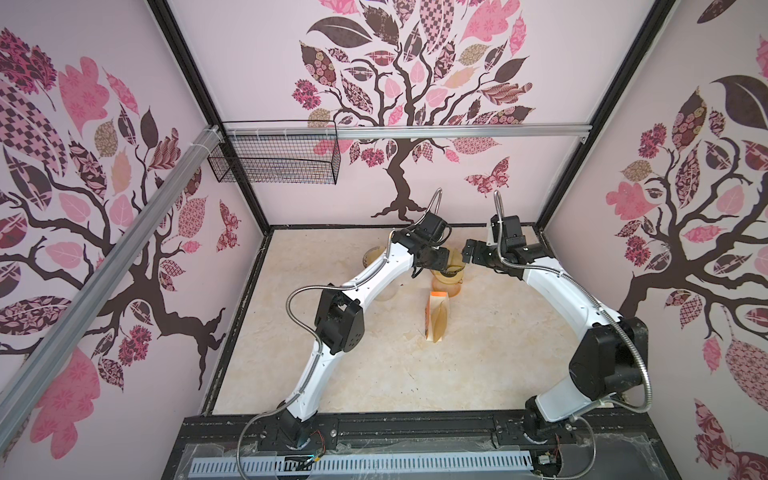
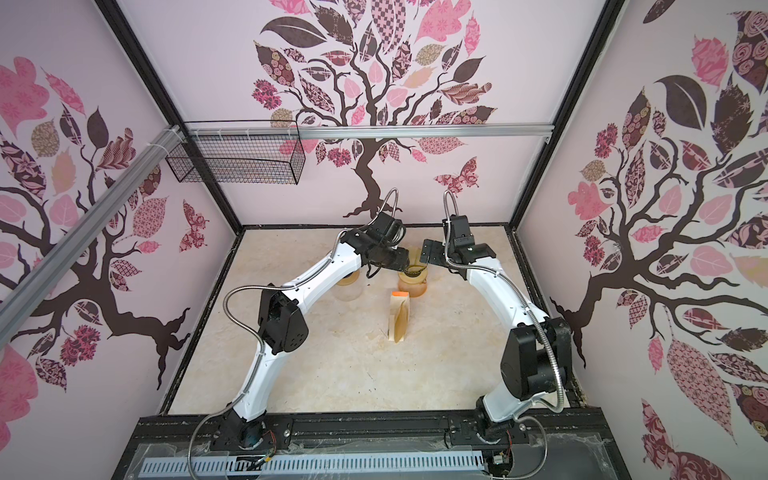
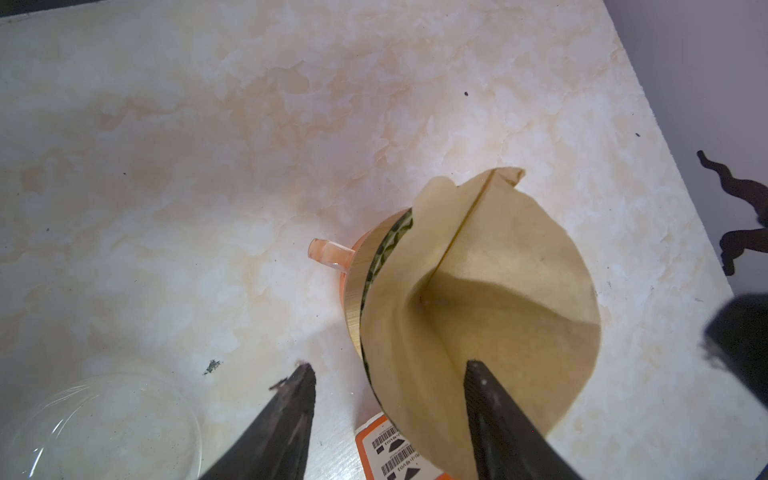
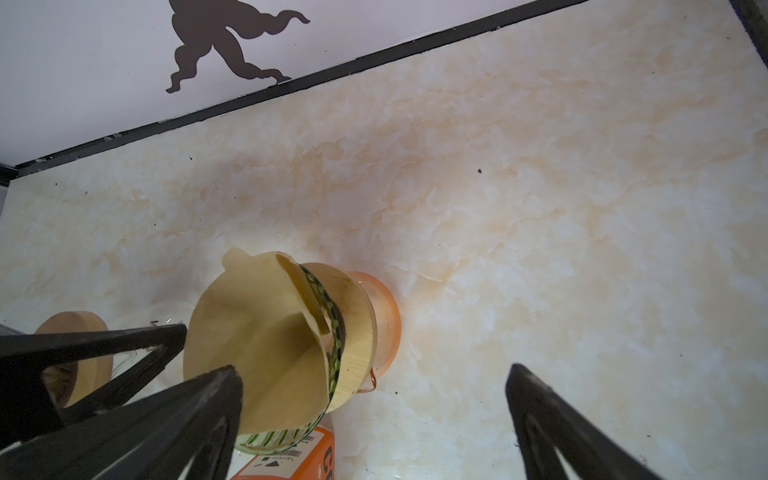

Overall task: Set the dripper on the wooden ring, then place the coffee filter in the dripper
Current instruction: 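Press the filter down into the green dripper with both grippers, then open both grippers and lift them away from the filled dripper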

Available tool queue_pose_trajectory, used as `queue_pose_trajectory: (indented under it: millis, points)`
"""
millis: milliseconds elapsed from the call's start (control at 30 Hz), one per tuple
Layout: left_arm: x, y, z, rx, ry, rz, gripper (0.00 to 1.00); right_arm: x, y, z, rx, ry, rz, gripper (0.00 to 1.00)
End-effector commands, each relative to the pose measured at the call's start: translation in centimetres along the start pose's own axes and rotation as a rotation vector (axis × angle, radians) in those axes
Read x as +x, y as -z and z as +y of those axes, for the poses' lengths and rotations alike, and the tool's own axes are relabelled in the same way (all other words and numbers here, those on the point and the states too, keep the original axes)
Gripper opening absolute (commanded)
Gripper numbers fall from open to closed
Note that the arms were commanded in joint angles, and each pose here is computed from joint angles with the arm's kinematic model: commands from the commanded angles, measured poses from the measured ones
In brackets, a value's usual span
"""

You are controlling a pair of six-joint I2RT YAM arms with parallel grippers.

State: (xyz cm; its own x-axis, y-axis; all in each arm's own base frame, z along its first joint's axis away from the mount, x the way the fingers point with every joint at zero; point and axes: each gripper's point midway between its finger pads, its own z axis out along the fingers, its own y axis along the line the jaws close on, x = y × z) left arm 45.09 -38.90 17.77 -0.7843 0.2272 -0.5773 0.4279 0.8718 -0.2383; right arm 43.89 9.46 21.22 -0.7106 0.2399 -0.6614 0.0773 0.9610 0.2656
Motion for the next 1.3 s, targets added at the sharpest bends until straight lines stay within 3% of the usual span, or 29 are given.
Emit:
queue_pose_trajectory:
  millis: [0,467,767,900,1067,1267]
  points:
    - [-3.5,4.3,-1.6,0.049,-0.009,-0.125,0.60,-1.4,1.9,0.3,-0.021,-0.010,-0.062,1.00]
    - [-5.3,7.6,-2.8,0.091,-0.010,-0.192,0.60,-1.7,2.7,0.4,-0.035,-0.010,-0.087,1.00]
    - [-7.0,16.7,-4.4,0.178,0.020,-0.419,0.63,-3.0,5.7,1.5,-0.110,-0.023,-0.186,1.00]
    - [-5.8,19.9,-3.3,0.156,0.030,-0.470,0.69,-3.4,7.4,1.7,-0.135,-0.039,-0.225,1.00]
    - [-3.5,23.8,-1.1,0.121,0.051,-0.532,0.86,-3.2,8.7,1.8,-0.167,-0.074,-0.255,1.00]
    - [0.6,27.7,2.8,0.043,0.082,-0.571,0.98,-2.7,10.3,2.0,-0.215,-0.091,-0.298,1.00]
